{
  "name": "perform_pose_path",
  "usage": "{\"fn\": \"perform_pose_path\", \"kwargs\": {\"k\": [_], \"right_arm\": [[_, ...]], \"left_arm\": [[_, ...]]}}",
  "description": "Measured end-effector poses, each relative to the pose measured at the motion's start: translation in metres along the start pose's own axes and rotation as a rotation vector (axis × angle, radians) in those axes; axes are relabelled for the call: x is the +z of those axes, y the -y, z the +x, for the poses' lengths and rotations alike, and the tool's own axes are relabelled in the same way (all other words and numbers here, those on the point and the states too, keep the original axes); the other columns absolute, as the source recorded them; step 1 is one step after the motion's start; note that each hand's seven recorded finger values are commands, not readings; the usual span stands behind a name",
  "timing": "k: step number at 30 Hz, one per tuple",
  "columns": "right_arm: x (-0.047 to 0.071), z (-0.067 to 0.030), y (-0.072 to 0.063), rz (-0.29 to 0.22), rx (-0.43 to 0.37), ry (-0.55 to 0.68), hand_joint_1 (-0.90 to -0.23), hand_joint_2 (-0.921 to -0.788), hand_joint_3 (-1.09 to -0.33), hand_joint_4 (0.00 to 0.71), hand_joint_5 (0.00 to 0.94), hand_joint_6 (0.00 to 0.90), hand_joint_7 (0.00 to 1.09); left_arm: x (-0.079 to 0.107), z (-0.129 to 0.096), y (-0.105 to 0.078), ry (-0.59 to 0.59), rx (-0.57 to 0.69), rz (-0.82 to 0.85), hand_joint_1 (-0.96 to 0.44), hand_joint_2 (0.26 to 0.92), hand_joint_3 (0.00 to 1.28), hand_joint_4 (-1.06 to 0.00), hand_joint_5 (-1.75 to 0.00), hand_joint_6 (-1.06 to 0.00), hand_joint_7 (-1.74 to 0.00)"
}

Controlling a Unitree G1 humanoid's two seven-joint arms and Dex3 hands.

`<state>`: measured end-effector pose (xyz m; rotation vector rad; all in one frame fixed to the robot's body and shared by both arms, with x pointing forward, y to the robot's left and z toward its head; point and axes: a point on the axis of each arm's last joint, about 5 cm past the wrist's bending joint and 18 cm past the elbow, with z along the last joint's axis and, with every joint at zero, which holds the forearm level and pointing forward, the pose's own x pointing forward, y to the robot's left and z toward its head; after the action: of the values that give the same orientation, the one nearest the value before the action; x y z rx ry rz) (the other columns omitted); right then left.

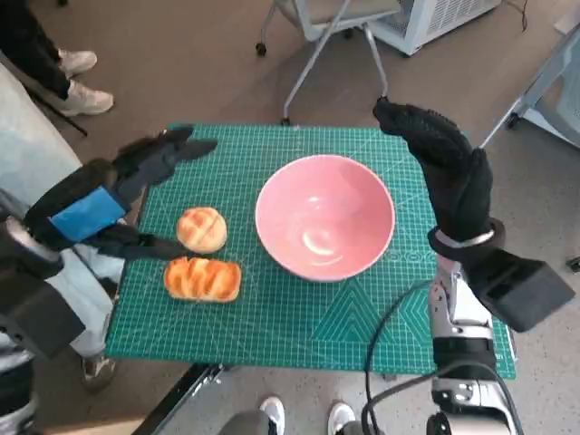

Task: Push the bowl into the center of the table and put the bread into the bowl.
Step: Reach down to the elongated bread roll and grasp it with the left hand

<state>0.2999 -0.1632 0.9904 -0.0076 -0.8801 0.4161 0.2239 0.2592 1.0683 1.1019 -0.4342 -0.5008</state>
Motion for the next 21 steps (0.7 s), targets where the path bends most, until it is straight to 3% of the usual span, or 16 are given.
{"fn": "perform_pose_path", "kwargs": {"k": [7,21], "right_arm": [[-0.001,0.0003,0.000,0.006,-0.003,-0.006,-0.669,-0.921,-0.762,0.182,0.000,0.012,0.58],[-0.004,0.0038,0.001,0.029,-0.005,-0.009,-0.669,-0.921,-0.763,0.182,0.000,0.008,0.59]], "left_arm": [[0.007,-0.006,0.005,-0.098,-0.107,0.074,-0.12,0.675,0.00,-0.24,0.00,-0.37,-0.06],[0.017,0.001,0.027,-0.207,-0.327,0.076,-0.02,0.652,0.00,-0.23,0.00,-0.37,-0.01]]}}
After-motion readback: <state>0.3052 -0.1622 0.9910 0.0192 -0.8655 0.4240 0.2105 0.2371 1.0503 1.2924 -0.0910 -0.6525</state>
